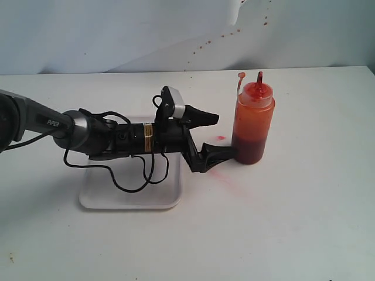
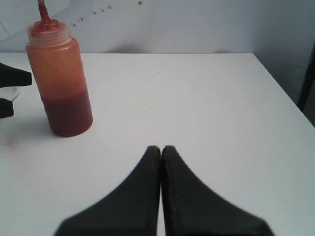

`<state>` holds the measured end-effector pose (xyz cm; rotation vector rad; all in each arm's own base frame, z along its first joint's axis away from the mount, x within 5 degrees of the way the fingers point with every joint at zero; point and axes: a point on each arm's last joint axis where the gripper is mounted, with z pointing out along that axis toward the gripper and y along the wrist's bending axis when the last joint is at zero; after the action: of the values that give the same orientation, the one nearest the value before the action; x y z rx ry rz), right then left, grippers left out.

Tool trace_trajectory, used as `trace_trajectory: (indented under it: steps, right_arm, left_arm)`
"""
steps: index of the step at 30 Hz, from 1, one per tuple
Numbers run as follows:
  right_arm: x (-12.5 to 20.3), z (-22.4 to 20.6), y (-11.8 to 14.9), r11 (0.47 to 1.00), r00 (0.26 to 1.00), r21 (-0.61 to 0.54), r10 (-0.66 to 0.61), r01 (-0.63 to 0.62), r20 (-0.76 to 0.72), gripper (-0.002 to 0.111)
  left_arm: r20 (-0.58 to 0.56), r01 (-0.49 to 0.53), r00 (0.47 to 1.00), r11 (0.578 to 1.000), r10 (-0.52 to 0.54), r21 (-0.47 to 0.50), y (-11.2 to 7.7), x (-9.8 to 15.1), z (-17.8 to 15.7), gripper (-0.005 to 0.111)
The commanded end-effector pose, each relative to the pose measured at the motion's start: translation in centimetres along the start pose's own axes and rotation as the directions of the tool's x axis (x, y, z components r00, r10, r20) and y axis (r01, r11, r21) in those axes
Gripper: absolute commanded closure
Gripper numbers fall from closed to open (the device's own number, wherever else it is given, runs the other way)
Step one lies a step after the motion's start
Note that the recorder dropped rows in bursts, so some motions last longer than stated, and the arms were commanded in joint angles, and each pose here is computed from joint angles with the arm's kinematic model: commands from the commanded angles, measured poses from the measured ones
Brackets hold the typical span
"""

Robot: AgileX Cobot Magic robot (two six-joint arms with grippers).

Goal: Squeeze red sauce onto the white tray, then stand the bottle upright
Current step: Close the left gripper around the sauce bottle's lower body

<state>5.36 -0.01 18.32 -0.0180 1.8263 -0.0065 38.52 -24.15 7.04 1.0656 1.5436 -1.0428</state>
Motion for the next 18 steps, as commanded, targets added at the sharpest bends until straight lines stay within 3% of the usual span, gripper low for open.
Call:
trace_trajectory:
  steps: [1, 8, 11, 18]
  right_arm:
    - [0.1, 0.0, 0.0, 1.0, 1.0, 0.006, -0.003, 0.003, 0.001, 0.108]
    - [0.1, 0.0, 0.0, 1.0, 1.0, 0.006, -0.003, 0.003, 0.001, 0.108]
    - [0.1, 0.0, 0.0, 1.0, 1.0, 0.006, -0.003, 0.003, 0.001, 0.108]
    - [0.1, 0.0, 0.0, 1.0, 1.0, 0.006, -0.003, 0.003, 0.001, 0.108]
  left_arm:
    - [-0.049, 0.033, 0.998, 0.999, -0.035, -0.03, -0.6, 1.2, 1.3, 0.003]
    - [-0.068, -0.037, 0.997, 0.996, 0.031, -0.082, -1.5, 2.8, 3.0, 0.003]
    - [-0.035, -0.005, 0.999, 0.992, 0.0, -0.126, -1.3, 2.7, 3.3, 0.003]
    - [-0.073, -0.059, 0.996, 0.985, 0.048, -0.162, -0.7, 1.1, 5.2, 0.003]
